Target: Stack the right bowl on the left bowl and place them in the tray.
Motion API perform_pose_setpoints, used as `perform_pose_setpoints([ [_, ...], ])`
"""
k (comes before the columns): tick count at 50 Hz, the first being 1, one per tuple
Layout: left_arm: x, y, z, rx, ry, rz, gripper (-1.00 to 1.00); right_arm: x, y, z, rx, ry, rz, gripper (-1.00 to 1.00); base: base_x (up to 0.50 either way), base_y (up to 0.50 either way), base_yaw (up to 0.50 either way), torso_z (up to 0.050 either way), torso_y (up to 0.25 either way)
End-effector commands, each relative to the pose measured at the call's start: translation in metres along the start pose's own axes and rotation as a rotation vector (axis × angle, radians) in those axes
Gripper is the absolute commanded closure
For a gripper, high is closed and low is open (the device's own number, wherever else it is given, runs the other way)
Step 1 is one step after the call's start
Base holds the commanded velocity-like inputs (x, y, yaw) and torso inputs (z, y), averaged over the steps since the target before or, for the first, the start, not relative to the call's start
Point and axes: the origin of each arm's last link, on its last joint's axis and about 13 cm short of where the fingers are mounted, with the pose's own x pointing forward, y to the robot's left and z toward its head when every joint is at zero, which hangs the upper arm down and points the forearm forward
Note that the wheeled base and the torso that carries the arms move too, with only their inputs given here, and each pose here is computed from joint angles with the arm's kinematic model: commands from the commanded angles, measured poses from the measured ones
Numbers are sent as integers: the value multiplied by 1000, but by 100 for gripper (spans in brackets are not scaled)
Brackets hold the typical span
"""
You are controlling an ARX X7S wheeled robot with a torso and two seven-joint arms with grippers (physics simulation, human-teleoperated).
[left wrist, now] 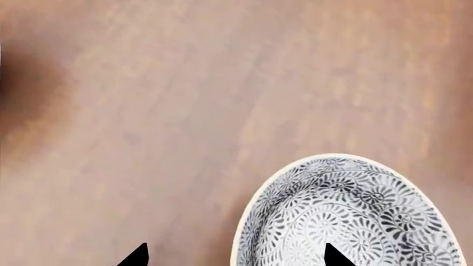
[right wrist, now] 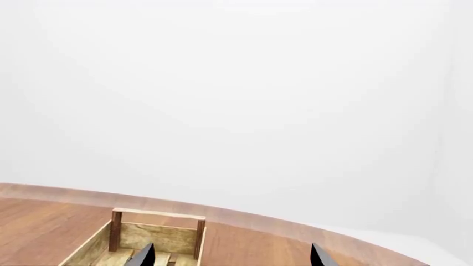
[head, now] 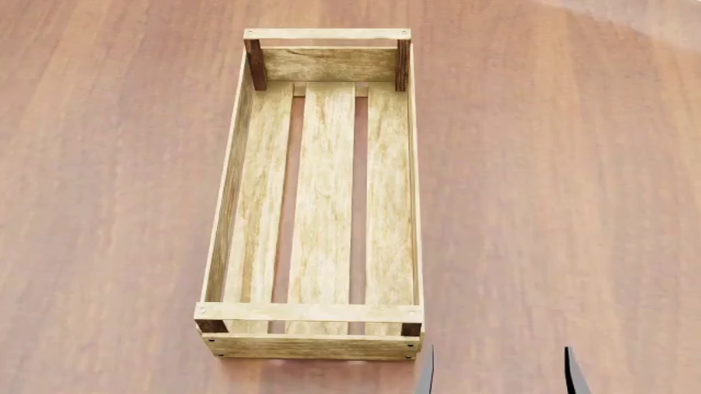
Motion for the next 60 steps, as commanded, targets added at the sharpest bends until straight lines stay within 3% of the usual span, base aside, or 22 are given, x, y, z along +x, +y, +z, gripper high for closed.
perform_pose_setpoints([
  [1, 3, 2, -3, -23, 4, -1, -100, 2, 0, 0, -14, -10, 2, -100, 0, 0, 0, 0, 0],
  [10, 3, 1, -4, -30, 12, -14, -100, 1, 0, 0, -15, -11, 3, -100, 0, 0, 0, 0, 0],
  [11, 3, 1, -4, -31, 13, -14, 100, 1, 0, 0, -14, -11, 3, -100, 0, 0, 0, 0, 0],
  [25, 3, 1, -5, -28, 16, -16, 100, 1, 0, 0, -15, -10, 5, -100, 0, 0, 0, 0, 0],
  [37, -3, -3, 4, 23, -64, -36, 100, 1, 0, 0, -17, -7, 9, -100, 0, 0, 0, 0, 0],
  [60, -13, -27, 68, 226, -317, -122, 100, 2, -1, 0, -8, -2, 4, -100, 0, 0, 0, 0, 0],
])
